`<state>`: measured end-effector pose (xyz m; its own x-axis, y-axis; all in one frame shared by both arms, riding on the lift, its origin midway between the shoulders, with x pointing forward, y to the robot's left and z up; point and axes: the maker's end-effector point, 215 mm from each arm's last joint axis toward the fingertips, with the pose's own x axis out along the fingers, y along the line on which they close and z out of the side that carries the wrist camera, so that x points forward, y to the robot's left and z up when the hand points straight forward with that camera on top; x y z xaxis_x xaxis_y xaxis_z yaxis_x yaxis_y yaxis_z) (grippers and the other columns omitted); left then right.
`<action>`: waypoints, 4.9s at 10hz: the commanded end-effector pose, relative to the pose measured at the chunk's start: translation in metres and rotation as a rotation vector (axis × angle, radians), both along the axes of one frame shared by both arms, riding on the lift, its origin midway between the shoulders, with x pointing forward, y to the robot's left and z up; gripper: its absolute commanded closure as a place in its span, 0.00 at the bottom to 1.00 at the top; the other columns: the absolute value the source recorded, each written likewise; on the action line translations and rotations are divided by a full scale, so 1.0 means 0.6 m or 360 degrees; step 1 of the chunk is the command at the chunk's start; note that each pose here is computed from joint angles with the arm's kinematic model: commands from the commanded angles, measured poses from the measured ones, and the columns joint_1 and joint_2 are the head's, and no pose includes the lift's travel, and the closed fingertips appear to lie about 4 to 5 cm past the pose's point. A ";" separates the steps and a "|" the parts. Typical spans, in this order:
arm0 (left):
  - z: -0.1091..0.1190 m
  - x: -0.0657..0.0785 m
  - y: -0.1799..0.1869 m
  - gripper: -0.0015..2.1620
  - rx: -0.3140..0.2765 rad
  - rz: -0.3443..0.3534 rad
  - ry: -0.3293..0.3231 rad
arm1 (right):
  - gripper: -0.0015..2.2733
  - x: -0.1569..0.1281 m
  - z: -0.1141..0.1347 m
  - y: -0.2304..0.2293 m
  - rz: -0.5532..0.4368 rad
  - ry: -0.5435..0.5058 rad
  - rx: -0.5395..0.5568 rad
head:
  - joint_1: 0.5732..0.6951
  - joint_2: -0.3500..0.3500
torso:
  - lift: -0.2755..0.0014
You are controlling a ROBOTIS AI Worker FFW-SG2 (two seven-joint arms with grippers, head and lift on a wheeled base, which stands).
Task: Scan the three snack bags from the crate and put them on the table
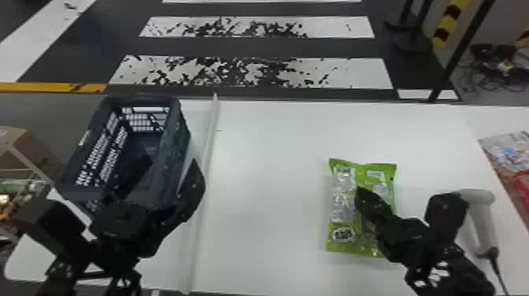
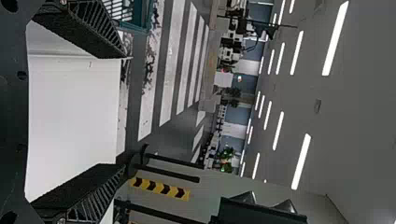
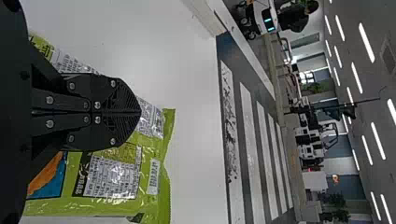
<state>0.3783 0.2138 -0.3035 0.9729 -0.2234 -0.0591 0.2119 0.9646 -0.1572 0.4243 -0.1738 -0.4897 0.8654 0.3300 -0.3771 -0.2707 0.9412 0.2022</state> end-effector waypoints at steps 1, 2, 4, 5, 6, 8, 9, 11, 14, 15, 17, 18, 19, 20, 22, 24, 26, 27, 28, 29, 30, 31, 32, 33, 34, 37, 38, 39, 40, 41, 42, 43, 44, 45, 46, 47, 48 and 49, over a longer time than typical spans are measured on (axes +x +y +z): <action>-0.002 -0.001 0.000 0.02 0.0004 -0.0003 0.0003 | 0.83 -0.003 -0.016 0.000 0.0007 0.0007 -0.0024 | 1.00 0.58 | 0.66; -0.003 -0.001 -0.001 0.02 0.0001 -0.0007 0.0006 | 0.83 -0.008 -0.030 -0.005 0.0019 0.0020 -0.0056 | 1.00 0.58 | 0.66; -0.005 0.004 -0.005 0.02 -0.0003 -0.0012 0.0004 | 0.83 -0.018 -0.052 -0.018 0.0039 0.0046 -0.0073 | 1.00 0.58 | 0.66; -0.008 0.006 -0.006 0.02 -0.0007 -0.0013 0.0007 | 0.83 -0.023 -0.060 -0.022 0.0051 0.0052 -0.0077 | 1.00 0.57 | 0.66; -0.009 0.008 -0.007 0.02 -0.0014 -0.0014 0.0007 | 0.83 -0.024 -0.063 -0.024 0.0052 0.0048 -0.0075 | 1.00 0.56 | 0.66; -0.013 0.009 -0.006 0.02 -0.0017 -0.0013 0.0011 | 0.83 -0.031 -0.065 -0.027 0.0075 0.0052 -0.0060 | 1.00 0.55 | 0.66; -0.014 0.011 -0.006 0.02 -0.0019 -0.0012 0.0011 | 0.83 -0.038 -0.065 -0.028 0.0095 0.0049 -0.0060 | 1.00 0.55 | 0.66; -0.014 0.016 -0.005 0.02 -0.0022 -0.0011 0.0006 | 0.83 -0.051 -0.062 -0.039 0.0115 0.0024 -0.0061 | 1.00 0.54 | 0.66; -0.018 0.023 -0.005 0.02 -0.0027 -0.0010 0.0006 | 0.83 -0.057 -0.054 -0.076 0.0114 0.0019 -0.0049 | 1.00 0.51 | 0.66; -0.019 0.027 -0.006 0.02 -0.0028 -0.0012 0.0006 | 0.83 -0.054 -0.044 -0.079 0.0117 0.0002 -0.0046 | 1.00 0.50 | 0.66; -0.016 0.031 -0.008 0.02 -0.0031 -0.0014 0.0000 | 0.80 -0.056 0.006 -0.075 0.0129 -0.0057 0.0049 | 1.00 0.48 | 0.66; -0.015 0.033 -0.008 0.02 -0.0036 -0.0012 -0.0003 | 0.64 -0.063 0.054 -0.070 0.0146 -0.0109 0.0105 | 1.00 0.48 | 0.66; -0.012 0.036 -0.008 0.02 -0.0040 -0.0011 -0.0008 | 0.29 -0.067 0.097 -0.080 0.0148 -0.0151 0.0145 | 1.00 0.48 | 0.66; -0.010 0.038 -0.008 0.02 -0.0043 -0.0011 -0.0013 | 0.06 -0.074 0.117 -0.101 0.0120 -0.0133 0.0142 | 1.00 0.49 | 0.66; -0.006 0.039 -0.006 0.02 -0.0054 0.0001 -0.0021 | 0.01 -0.076 0.120 -0.184 -0.0043 -0.0049 0.0082 | 1.00 0.44 | 0.66; -0.003 0.044 -0.005 0.02 -0.0078 0.0003 -0.0028 | 0.02 -0.082 0.110 -0.280 -0.0211 -0.0017 0.0002 | 1.00 0.35 | 0.66; -0.009 0.046 -0.006 0.02 -0.0090 0.0000 -0.0022 | 0.03 -0.093 0.093 -0.356 -0.0333 0.0011 -0.0057 | 1.00 0.22 | 0.66; -0.014 0.047 -0.005 0.02 -0.0092 0.0001 -0.0020 | 0.04 -0.098 0.080 -0.375 -0.0352 0.0036 -0.0072 | 1.00 0.16 | 0.66; -0.019 0.047 -0.004 0.02 -0.0095 0.0000 -0.0013 | 0.04 -0.097 0.061 -0.391 -0.0362 0.0068 -0.0093 | 1.00 0.13 | 0.66; -0.019 0.047 -0.004 0.02 -0.0095 -0.0001 -0.0016 | 0.04 -0.092 0.040 -0.398 -0.0356 0.0099 -0.0103 | 1.00 0.12 | 0.66; -0.021 0.045 -0.004 0.02 -0.0095 -0.0001 -0.0011 | 0.04 -0.086 0.017 -0.398 -0.0343 0.0136 -0.0120 | 1.00 0.10 | 0.66; -0.019 0.043 -0.002 0.02 -0.0093 0.0004 -0.0019 | 0.04 -0.078 -0.005 -0.399 -0.0332 0.0170 -0.0138 | 1.00 0.09 | 0.66; -0.021 0.041 -0.003 0.02 -0.0093 0.0002 -0.0014 | 0.05 -0.073 -0.024 -0.402 -0.0327 0.0200 -0.0160 | 1.00 0.09 | 0.66; -0.021 0.041 -0.003 0.02 -0.0091 0.0000 -0.0014 | 0.05 -0.070 -0.036 -0.407 -0.0325 0.0224 -0.0171 | 1.00 0.09 | 0.66; -0.021 0.041 -0.001 0.02 -0.0090 0.0002 -0.0014 | 0.06 -0.072 -0.052 -0.413 -0.0325 0.0256 -0.0189 | 1.00 0.09 | 0.66; -0.017 0.042 -0.003 0.02 -0.0092 -0.0003 -0.0022 | 0.53 -0.077 -0.082 -0.416 -0.0325 0.0350 -0.0198 | 1.00 0.08 | 0.66; -0.019 0.042 -0.003 0.02 -0.0092 -0.0003 -0.0019 | 0.74 -0.080 -0.092 -0.415 -0.0331 0.0400 -0.0184 | 1.00 0.07 | 0.66; -0.017 0.042 -0.003 0.02 -0.0092 -0.0003 -0.0022 | 0.85 -0.082 -0.095 -0.414 -0.0332 0.0410 -0.0181 | 1.00 0.07 | 0.66; -0.015 0.042 -0.004 0.02 -0.0091 -0.0003 -0.0027 | 0.86 -0.081 -0.094 -0.410 -0.0331 0.0403 -0.0172 | 1.00 0.07 | 0.66; -0.014 0.041 -0.004 0.02 -0.0091 -0.0004 -0.0027 | 0.86 -0.084 -0.093 -0.410 -0.0339 0.0402 -0.0149 | 1.00 0.07 | 0.66; -0.016 0.039 -0.004 0.02 -0.0091 -0.0004 -0.0022 | 0.86 -0.088 -0.087 -0.408 -0.0350 0.0388 -0.0147 | 1.00 0.07 | 0.66; -0.016 0.038 -0.006 0.02 -0.0090 -0.0013 -0.0020 | 0.86 -0.093 -0.063 -0.405 -0.0361 0.0348 -0.0110 | 1.00 0.07 | 0.66; -0.016 0.037 -0.006 0.02 -0.0090 -0.0015 -0.0021 | 0.86 -0.100 -0.029 -0.384 -0.0352 0.0308 -0.0067 | 1.00 0.07 | 0.66; -0.013 0.037 -0.008 0.02 -0.0090 -0.0022 -0.0026 | 0.86 -0.107 0.013 -0.357 -0.0337 0.0256 -0.0080 | 1.00 0.08 | 0.66; -0.006 0.037 -0.012 0.02 -0.0095 -0.0027 -0.0037 | 0.86 -0.112 0.060 -0.325 -0.0325 0.0211 -0.0119 | 1.00 0.10 | 0.66; -0.003 0.037 -0.013 0.02 -0.0097 -0.0031 -0.0042 | 0.86 -0.117 0.086 -0.296 -0.0307 0.0229 -0.0129 | 1.00 0.12 | 0.66; -0.005 0.036 -0.013 0.02 -0.0102 -0.0031 -0.0037 | 0.86 -0.118 0.106 -0.263 -0.0279 0.0235 -0.0108 | 1.00 0.16 | 0.66; -0.006 0.035 -0.013 0.02 -0.0100 -0.0033 -0.0035 | 0.86 -0.117 0.121 -0.227 -0.0240 0.0241 -0.0094 | 1.00 0.20 | 0.66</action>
<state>0.3996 0.2058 -0.3066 0.9691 -0.2455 -0.0219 0.2355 0.9484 -0.2124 0.3541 -0.3255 -0.4239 0.8385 0.1497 -0.5239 -0.0751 0.9841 0.1610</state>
